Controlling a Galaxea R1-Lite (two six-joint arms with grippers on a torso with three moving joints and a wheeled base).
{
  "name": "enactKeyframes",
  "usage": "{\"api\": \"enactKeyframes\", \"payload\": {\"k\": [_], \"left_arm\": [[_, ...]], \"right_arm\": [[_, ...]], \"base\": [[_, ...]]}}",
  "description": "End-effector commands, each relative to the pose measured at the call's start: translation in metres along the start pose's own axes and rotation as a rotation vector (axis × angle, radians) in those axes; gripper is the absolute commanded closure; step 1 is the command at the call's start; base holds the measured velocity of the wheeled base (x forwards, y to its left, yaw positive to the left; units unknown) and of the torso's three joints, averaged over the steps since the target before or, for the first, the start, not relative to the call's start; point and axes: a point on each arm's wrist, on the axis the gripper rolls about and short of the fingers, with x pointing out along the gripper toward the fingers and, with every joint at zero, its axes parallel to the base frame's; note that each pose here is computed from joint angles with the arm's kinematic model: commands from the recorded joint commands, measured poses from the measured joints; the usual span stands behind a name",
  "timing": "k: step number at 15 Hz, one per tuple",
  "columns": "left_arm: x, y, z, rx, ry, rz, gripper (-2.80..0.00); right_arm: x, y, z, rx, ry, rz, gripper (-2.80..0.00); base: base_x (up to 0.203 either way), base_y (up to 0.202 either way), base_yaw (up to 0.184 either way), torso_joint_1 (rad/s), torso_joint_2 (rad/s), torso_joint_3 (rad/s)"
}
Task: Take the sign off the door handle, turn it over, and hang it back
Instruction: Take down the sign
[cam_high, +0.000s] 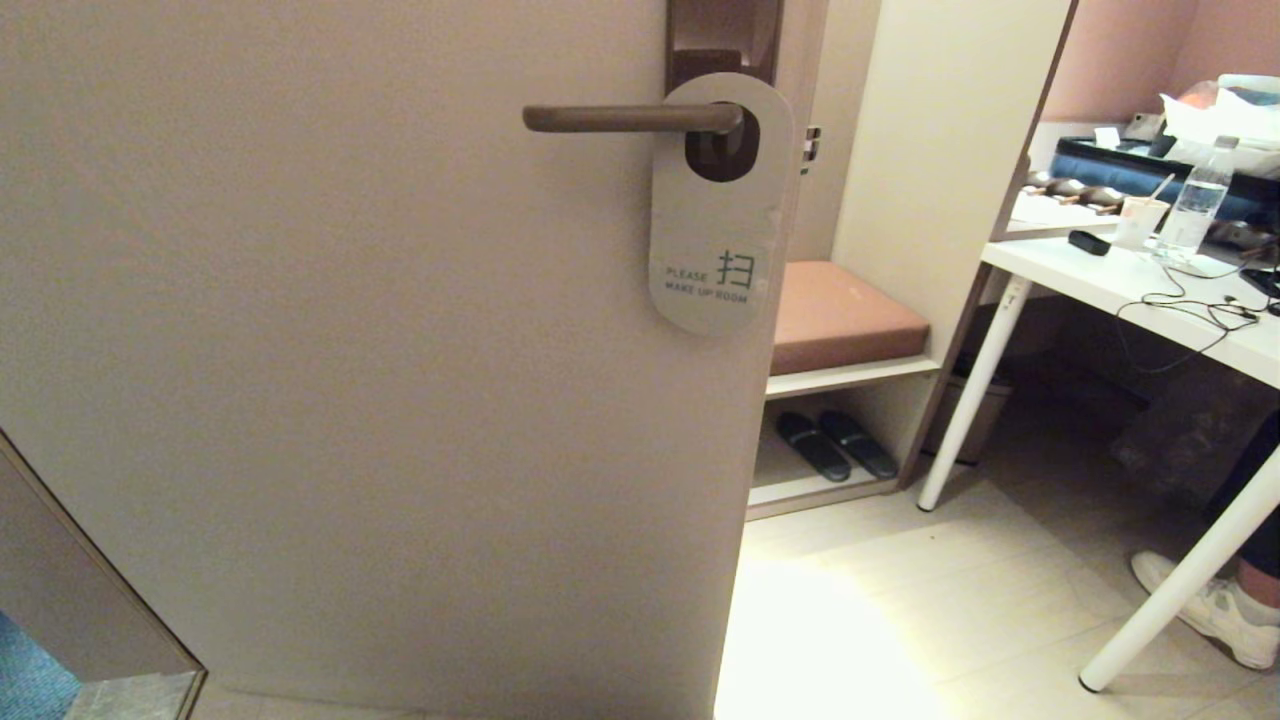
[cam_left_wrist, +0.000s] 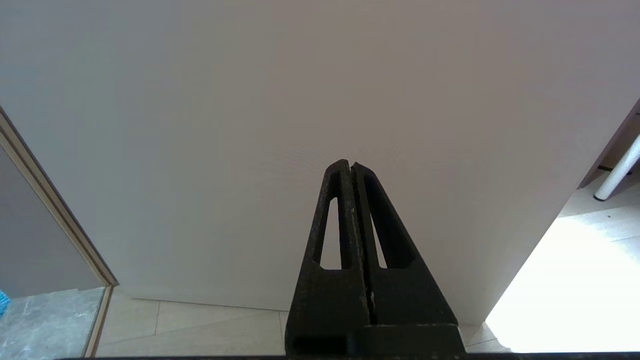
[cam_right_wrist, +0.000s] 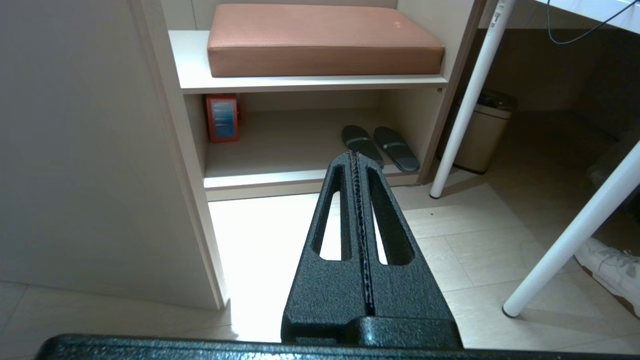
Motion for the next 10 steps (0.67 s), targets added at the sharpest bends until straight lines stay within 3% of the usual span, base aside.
{"api": "enactKeyframes", "payload": {"k": [1,10], "left_arm": [[0.0,0.0,0.0,-0.001,-0.001,0.0,0.0],[0.0,0.0,0.0,-0.001,-0.001,0.0,0.0]], "right_arm": [[0.0,0.0,0.0,-0.001,0.0,0.001,0.0],[0.0,0.0,0.0,-0.001,0.0,0.001,0.0]], "base": [[0.0,0.0,0.0,0.0,0.0,0.0],[0.0,0.0,0.0,0.0,0.0,0.0]]}}
